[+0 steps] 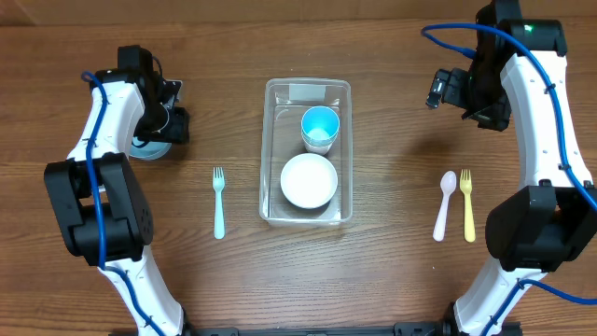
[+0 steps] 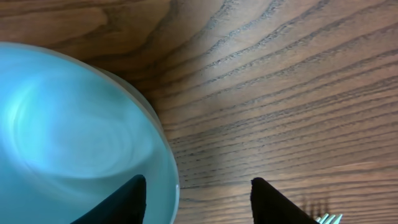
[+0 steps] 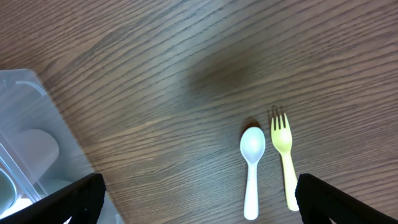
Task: Pack container
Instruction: 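Move left gripper to the light blue bowl and grasp its rim, then lift light blue bowl and carry it over the container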
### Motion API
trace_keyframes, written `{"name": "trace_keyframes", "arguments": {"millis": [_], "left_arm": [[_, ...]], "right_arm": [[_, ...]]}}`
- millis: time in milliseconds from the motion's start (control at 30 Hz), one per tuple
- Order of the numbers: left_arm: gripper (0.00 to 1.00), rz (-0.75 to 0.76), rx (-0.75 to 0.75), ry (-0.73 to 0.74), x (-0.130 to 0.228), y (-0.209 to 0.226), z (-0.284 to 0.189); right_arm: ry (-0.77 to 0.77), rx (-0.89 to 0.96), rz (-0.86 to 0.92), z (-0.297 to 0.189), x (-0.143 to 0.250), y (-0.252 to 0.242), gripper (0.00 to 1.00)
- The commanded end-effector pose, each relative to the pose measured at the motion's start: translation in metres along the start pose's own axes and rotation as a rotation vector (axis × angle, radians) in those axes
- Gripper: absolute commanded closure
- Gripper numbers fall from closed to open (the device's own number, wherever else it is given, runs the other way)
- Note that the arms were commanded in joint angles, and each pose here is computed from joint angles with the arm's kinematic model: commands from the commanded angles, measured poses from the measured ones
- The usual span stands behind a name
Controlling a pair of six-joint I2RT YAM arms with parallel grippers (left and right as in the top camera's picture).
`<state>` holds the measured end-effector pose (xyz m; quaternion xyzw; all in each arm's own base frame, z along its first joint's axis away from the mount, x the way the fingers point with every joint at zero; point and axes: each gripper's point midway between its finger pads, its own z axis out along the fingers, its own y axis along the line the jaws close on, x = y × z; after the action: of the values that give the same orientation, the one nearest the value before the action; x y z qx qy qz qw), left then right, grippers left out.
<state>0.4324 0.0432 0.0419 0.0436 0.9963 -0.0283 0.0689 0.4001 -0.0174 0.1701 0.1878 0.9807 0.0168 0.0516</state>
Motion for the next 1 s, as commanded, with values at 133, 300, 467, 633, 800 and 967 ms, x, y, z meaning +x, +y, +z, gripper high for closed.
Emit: {"name": "trace_keyframes", "arguments": {"millis": [133, 300, 467, 633, 800, 967], "left_arm": [[0.52, 0.012, 0.011, -0.018, -0.006, -0.001, 0.0], [0.54, -0.008, -0.042, -0.001, -0.002, 0.008, 0.002], [0.51, -0.016, -0.059, -0.003, -0.002, 0.01, 0.003], [0.54, -0.016, -0.061, -0.018, -0.005, 0.011, 0.003], [0.55, -0.017, -0.062, -0.022, -0.004, 0.011, 0.009], [0.55, -0.018, -0.061, -0.014, 0.002, 0.011, 0.019]], "right_arm": [[-0.065, -0.014, -0.004, -0.021, -0.004, 0.001, 0.0], [-0.065, -0.014, -0.004, -0.021, -0.004, 0.001, 0.0], [-0.065, -0.014, -0.004, -0.021, -0.004, 0.001, 0.0], [-0.065, -0.014, -0.004, -0.021, -0.004, 0.001, 0.0], [-0.065, -0.014, -0.004, -0.021, -0.004, 0.001, 0.0], [-0.065, -0.014, -0.004, -0.021, -0.004, 0.001, 0.0]]}}
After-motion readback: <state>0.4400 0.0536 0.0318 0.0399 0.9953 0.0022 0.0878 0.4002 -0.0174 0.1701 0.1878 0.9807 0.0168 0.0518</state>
